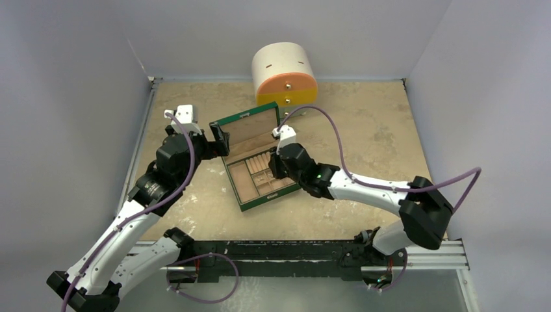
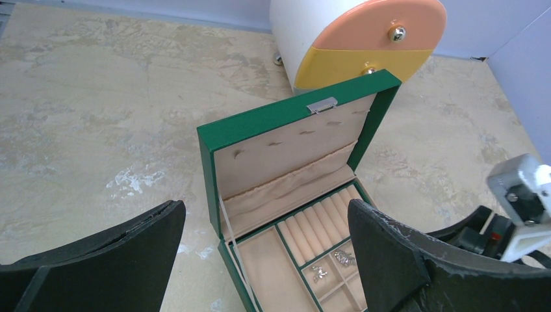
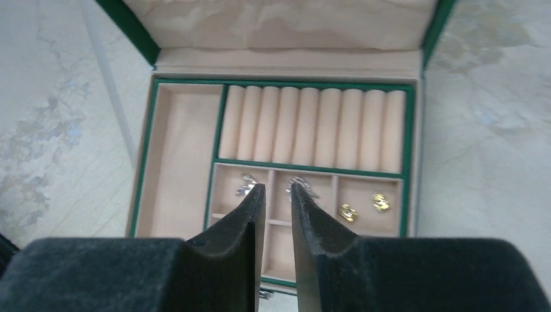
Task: Organize the mixed jewelry
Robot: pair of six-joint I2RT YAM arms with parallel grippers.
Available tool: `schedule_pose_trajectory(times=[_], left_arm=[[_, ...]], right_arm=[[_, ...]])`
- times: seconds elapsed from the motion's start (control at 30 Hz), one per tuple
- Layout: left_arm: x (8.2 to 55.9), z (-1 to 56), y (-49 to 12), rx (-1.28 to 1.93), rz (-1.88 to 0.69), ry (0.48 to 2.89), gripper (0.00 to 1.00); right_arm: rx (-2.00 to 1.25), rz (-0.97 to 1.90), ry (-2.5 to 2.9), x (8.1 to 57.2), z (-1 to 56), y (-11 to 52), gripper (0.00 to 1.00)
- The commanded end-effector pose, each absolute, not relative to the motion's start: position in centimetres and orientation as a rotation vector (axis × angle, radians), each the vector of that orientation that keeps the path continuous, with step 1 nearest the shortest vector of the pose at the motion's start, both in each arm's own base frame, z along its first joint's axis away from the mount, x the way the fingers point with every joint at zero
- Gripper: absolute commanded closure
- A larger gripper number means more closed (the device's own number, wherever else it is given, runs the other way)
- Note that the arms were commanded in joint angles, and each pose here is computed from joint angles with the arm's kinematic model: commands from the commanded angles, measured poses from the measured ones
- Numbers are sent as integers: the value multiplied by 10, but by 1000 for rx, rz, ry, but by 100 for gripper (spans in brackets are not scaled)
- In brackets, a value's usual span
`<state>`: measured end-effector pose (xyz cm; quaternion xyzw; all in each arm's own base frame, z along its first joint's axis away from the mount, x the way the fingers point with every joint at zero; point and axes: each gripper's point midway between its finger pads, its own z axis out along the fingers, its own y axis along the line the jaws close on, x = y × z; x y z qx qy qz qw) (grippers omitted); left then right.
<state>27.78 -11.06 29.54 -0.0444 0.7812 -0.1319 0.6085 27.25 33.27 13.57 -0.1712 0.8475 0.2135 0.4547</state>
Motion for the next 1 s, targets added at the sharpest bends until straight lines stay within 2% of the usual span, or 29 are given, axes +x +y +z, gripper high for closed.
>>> schedule_pose_trajectory(times=[0.0,0.4,0.53,0.97], left_arm=[[282,310,-111,-134,-335,1760,4],[286,304,-115,-124,-336,1781,4],[288,302,-116,-124,-341,1787,4],[288,303,-116,-124,-346,1787,4]], right_arm=[[-310,308,2063,282,141,282,75],[10,237,2122,287,116,172,73],[89,226,2163,286,96,160,69],[242,296,2256,300,60,174,69]])
